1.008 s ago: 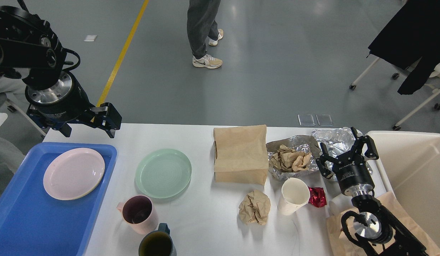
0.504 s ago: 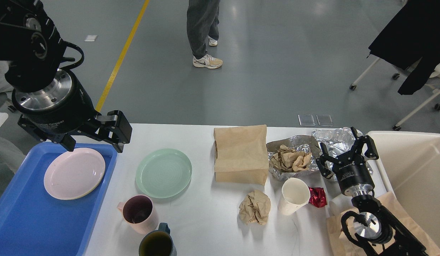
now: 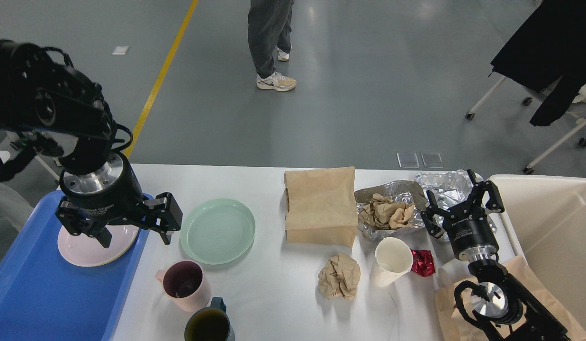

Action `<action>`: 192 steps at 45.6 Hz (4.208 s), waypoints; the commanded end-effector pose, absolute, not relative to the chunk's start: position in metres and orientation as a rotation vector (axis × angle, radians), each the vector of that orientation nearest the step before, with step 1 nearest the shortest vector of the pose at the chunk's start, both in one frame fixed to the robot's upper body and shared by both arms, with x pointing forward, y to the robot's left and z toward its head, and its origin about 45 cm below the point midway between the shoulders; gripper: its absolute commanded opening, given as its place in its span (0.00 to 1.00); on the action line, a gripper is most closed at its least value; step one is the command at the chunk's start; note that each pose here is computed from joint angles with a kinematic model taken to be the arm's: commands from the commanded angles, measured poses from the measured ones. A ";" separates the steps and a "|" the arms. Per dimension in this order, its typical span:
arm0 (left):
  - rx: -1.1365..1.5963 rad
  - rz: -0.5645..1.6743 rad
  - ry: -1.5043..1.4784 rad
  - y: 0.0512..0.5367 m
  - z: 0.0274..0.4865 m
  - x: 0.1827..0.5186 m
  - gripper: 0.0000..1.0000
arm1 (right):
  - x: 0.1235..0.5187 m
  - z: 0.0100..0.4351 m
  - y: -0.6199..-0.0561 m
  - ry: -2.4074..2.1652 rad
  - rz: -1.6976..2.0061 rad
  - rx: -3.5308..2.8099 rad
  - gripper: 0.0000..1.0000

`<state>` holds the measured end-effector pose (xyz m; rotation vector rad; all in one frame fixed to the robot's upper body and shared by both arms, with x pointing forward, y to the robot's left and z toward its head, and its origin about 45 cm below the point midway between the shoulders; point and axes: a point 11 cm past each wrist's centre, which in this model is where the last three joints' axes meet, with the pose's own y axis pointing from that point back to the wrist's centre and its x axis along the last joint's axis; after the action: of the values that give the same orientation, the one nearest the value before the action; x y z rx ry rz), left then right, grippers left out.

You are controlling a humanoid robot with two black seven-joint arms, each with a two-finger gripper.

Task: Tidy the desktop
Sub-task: 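Lower the left gripper onto the pink mug beside the tray, then lift the pink mug with the left gripper and carry it onto the tray, then release the pink mug on the tray corner and withdraw the left gripper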

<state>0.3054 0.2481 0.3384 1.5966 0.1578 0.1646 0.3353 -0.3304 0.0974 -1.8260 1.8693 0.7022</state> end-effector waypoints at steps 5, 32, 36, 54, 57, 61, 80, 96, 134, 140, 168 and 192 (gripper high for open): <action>1.602 0.225 0.279 0.274 0.256 0.300 0.91 | 0.335 0.097 -0.330 1.869 0.702 -1.826 1.00; 1.614 0.447 0.260 0.288 0.150 0.291 0.92 | 0.335 0.097 -0.330 1.869 0.702 -1.826 1.00; 1.602 0.442 0.254 0.284 0.143 0.293 0.92 | 0.335 0.097 -0.330 1.869 0.702 -1.826 1.00; 1.584 0.441 0.214 0.276 0.115 0.286 0.91 | 0.335 0.097 -0.330 1.869 0.702 -1.826 1.00; 1.576 0.454 0.207 0.273 0.112 0.285 0.87 | 0.335 0.097 -0.330 1.869 0.702 -1.826 1.00; 1.580 0.468 0.200 0.273 0.110 0.284 0.81 | 0.335 0.097 -0.330 1.869 0.702 -1.826 1.00; 1.597 0.465 0.220 0.279 0.109 0.281 0.11 | 0.335 0.097 -0.330 1.869 0.702 -1.826 1.00; 1.598 0.470 0.217 0.282 0.110 0.281 0.00 | 0.335 0.097 -0.330 1.869 0.702 -1.826 1.00; 1.582 0.259 0.188 0.312 0.321 0.307 0.00 | 0.335 0.097 -0.330 1.869 0.702 -1.826 1.00; 1.577 0.234 0.200 0.316 0.345 0.303 0.00 | 0.335 0.097 -0.330 1.869 0.702 -1.826 1.00; 1.662 0.495 0.223 0.528 0.306 0.267 0.00 | 0.335 0.097 -0.330 1.869 0.702 -1.826 1.00; 1.661 0.579 0.390 0.615 0.206 0.247 0.01 | 0.335 0.097 -0.330 1.869 0.702 -1.826 1.00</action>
<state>0.2467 0.6119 0.2190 1.6529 0.3834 0.5669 0.3352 -0.3304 0.0974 -1.8260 1.8695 0.7023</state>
